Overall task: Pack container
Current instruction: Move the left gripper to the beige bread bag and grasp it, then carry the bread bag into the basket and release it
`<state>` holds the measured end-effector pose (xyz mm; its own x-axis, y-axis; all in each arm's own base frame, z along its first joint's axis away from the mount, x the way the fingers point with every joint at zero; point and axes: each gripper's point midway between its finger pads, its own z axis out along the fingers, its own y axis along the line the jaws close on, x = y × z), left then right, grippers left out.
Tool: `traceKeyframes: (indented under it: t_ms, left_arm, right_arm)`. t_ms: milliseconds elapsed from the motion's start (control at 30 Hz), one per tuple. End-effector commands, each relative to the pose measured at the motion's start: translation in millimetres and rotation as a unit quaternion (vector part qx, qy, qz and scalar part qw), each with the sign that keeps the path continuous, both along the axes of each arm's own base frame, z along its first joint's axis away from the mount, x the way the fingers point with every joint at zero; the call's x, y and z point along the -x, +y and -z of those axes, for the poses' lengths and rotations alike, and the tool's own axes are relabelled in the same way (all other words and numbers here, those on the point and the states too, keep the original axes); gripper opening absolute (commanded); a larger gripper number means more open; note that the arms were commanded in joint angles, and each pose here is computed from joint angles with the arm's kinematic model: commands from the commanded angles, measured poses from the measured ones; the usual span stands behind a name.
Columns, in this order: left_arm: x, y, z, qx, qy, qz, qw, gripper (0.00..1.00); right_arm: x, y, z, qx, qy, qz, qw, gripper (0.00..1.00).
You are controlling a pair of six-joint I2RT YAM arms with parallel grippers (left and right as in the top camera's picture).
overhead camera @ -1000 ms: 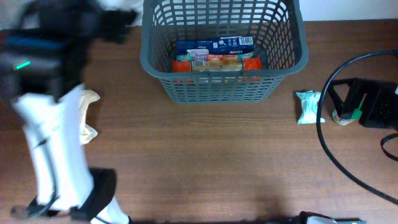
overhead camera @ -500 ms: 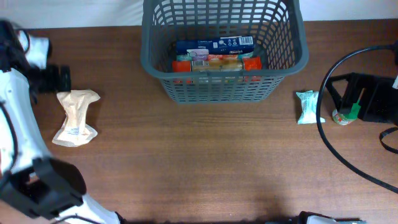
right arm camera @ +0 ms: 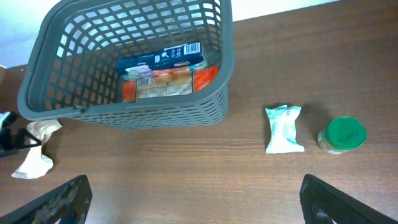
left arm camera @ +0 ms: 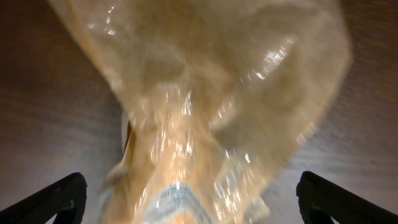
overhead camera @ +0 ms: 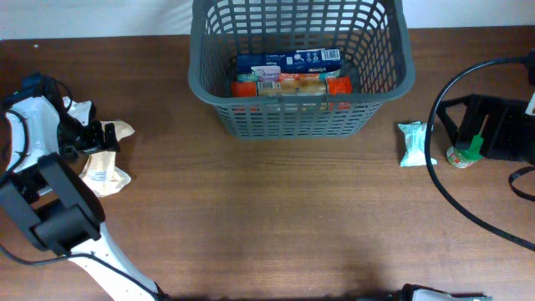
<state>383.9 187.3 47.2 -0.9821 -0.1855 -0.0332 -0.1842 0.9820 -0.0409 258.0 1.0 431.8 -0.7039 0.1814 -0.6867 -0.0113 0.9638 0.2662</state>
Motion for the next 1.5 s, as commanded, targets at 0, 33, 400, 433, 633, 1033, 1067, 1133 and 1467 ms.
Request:
traceKeyframes:
  t_ms: [0, 33, 400, 433, 633, 1033, 1067, 1133, 1467]
  left_arm:
    - [1, 2, 18, 0.002, 0.015, -0.007, 1.000, 0.99]
    - [1, 2, 22, 0.003, 0.018, -0.007, 1.000, 0.99]
    - [5, 1, 42, 0.010, 0.040, -0.006, 0.999, 0.37]
    - [5, 1, 42, 0.010, 0.041, -0.007, 0.999, 0.24]
    - [8, -2, 32, 0.019, 0.049, -0.007, 0.999, 0.02]
    - [-73, -20, -187, -0.027, -0.179, 0.025, 0.983, 0.02]
    - [-79, -27, -211, -0.040, -0.213, 0.036, 0.976, 0.02]
    - [-88, -46, -258, -0.065, -0.282, 0.061, 0.955, 0.02]
    - [-99, -267, -415, -0.147, -0.524, 0.434, 0.718, 0.02]
  right_arm:
    - [-1, 0, 1, 0.008, -0.001, -0.004, 1.000, 1.00]
    - [-1, 0, 1, 0.008, -0.001, -0.004, 1.000, 1.00]
    - [-1, 0, 1, 0.008, -0.001, -0.004, 1.000, 1.00]
    - [-1, 0, 1, 0.008, -0.001, -0.004, 1.000, 1.00]
    - [0, 0, 0, 0.008, -0.002, -0.004, 1.000, 1.00]
    - [-1, 0, -1, 0.009, -0.004, -0.004, 1.000, 1.00]
    - [-1, 0, -1, 0.009, -0.004, -0.004, 1.000, 1.00]
    - [-1, 0, -1, 0.009, -0.004, -0.004, 1.000, 1.00]
    - [0, 0, 0, 0.009, -0.002, -0.004, 1.000, 1.00]
